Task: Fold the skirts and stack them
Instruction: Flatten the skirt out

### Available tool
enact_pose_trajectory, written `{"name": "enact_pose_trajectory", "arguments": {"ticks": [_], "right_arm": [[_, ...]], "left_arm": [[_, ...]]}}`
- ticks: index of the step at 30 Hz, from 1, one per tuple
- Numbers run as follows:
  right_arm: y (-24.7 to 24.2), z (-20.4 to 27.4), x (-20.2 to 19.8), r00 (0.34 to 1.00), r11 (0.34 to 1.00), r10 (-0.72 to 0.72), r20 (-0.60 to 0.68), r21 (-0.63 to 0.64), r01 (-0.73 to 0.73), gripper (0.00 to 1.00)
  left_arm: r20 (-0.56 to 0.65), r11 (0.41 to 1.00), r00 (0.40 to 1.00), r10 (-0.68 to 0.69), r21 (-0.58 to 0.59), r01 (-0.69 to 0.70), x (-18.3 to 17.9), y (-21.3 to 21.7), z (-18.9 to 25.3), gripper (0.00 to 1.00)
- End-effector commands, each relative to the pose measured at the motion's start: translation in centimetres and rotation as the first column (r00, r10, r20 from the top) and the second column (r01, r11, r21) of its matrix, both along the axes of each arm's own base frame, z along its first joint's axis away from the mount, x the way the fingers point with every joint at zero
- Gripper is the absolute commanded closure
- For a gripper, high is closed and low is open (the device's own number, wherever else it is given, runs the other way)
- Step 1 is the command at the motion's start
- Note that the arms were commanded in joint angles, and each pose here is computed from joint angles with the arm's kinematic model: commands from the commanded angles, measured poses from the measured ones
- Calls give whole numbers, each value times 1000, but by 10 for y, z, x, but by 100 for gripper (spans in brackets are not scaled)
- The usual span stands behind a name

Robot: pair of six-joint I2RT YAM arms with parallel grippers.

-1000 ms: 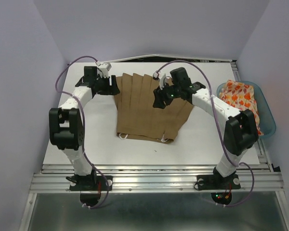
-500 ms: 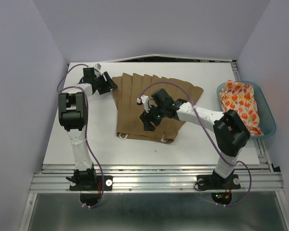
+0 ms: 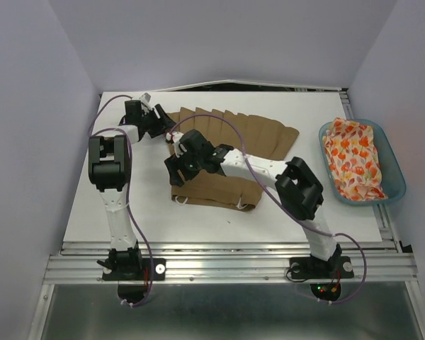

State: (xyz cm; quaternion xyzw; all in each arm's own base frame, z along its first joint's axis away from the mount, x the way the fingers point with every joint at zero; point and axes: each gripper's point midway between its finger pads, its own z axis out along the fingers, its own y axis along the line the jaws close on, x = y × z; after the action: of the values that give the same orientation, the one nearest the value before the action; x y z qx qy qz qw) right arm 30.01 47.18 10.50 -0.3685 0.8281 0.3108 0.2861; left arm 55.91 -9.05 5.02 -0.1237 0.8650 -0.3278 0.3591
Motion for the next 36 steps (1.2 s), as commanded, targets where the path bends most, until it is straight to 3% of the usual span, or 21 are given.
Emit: {"name": "enact_pose_trajectory", "arguments": {"ticks": [1, 6, 11, 13, 14, 15, 16, 17, 18, 20, 23, 27, 32, 36], "right_arm": [[28, -3, 4, 989, 992, -120, -81, 26, 122, 26], [38, -33, 2, 981, 985, -171, -88, -46, 168, 27], [22, -56, 8, 969, 965, -239, -62, -126, 230, 40], [20, -61, 10, 968, 961, -246, -54, -139, 237, 54], [22, -57, 10, 971, 966, -233, -52, -128, 225, 70], [25, -55, 9, 974, 970, -222, -55, -119, 214, 77], [27, -51, 10, 976, 973, -210, -49, -108, 204, 92], [32, -45, 7, 980, 979, -188, -64, -88, 182, 96], [38, -34, 6, 985, 986, -162, -60, -59, 159, 99], [40, -5, 8, 992, 994, -107, -73, 16, 108, 99], [33, 43, 9, 995, 989, -41, -91, 139, 53, 99], [-13, 68, 26, 987, 971, -35, -156, 226, 70, 99], [-77, 44, 23, 969, 964, -13, -245, 256, 77, 99], [-100, 29, 11, 959, 962, -9, -283, 258, 85, 99]], "left_arm": [[46, 999, 999, 19, 44, -21, 1, 7, 14, 25], [35, 998, 999, 41, 50, -43, 1, 10, 12, 26], [45, 997, 997, 56, 42, -58, 3, 11, 18, 33], [51, 997, 997, 57, 41, -59, 4, 11, 19, 39], [58, 998, 997, 53, 39, -55, 6, 10, 22, 46], [61, 998, 997, 49, 38, -51, 6, 9, 22, 49], [63, 998, 997, 42, 38, -45, 6, 9, 23, 55], [68, 999, 997, 34, 39, -37, 7, 8, 24, 70], [86, 999, 996, 24, 39, -27, 8, 7, 31, 78], [119, 999, 993, 6, 44, -12, 10, 4, 45, 91], [202, 998, 979, -25, 68, 12, 13, -4, 81, 100], [316, 993, 945, -89, 105, 59, 17, -46, 131, 100], [339, 982, 928, -154, 155, 106, 24, -93, 139, 100], [358, 974, 914, -190, 188, 129, 30, -119, 141, 100]]}}
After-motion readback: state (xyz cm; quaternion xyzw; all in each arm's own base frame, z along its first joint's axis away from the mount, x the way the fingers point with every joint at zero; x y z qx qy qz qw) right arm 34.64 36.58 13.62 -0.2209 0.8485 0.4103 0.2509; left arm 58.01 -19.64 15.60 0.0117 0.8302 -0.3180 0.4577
